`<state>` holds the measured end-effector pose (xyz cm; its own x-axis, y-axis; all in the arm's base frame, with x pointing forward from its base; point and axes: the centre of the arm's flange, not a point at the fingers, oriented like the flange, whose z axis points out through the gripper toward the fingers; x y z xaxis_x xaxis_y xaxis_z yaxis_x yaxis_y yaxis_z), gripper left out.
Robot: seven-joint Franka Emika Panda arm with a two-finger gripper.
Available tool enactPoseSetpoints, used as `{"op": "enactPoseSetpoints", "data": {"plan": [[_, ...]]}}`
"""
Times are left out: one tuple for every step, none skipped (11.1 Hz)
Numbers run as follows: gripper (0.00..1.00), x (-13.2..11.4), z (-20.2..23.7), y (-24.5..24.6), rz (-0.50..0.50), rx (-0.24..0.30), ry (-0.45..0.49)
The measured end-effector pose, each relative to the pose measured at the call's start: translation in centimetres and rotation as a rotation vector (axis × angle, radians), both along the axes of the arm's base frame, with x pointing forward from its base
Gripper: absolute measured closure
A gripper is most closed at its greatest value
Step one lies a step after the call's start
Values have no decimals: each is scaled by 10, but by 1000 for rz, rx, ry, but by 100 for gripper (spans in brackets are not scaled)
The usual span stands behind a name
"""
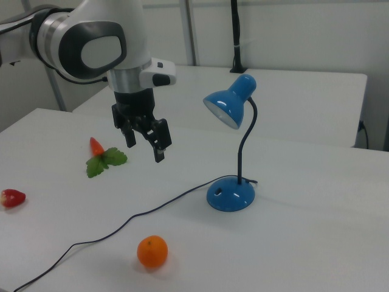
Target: Turn on desk lamp
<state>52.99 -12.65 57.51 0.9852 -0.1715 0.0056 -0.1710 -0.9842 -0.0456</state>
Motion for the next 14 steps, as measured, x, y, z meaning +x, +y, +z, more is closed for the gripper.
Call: {"op": "enactPoseSetpoints", "data": {"plan": [[0, 0, 0, 0, -1, 0, 0], [0, 0, 0, -1, -1, 0, 0], [0, 0, 0, -1, -1, 0, 0], [2, 0, 0, -1, -2, 0, 0], [2, 0, 0, -1, -2, 0, 0], [13, 0, 0, -1, -3, 0, 0], [27, -1, 0, -3, -5, 0, 0], [45, -1, 0, -5, -9, 0, 0], [56, -2, 0, -6, -11, 1, 1], [62, -2, 0, -8, -14, 1, 3], [67, -3, 0, -9, -16, 2, 4], [72, -3, 0, -10, -24, 6, 4], [80, -4, 0, -13, -37, 18, 1], [82, -5, 0, -18, -53, 34, -3]]}}
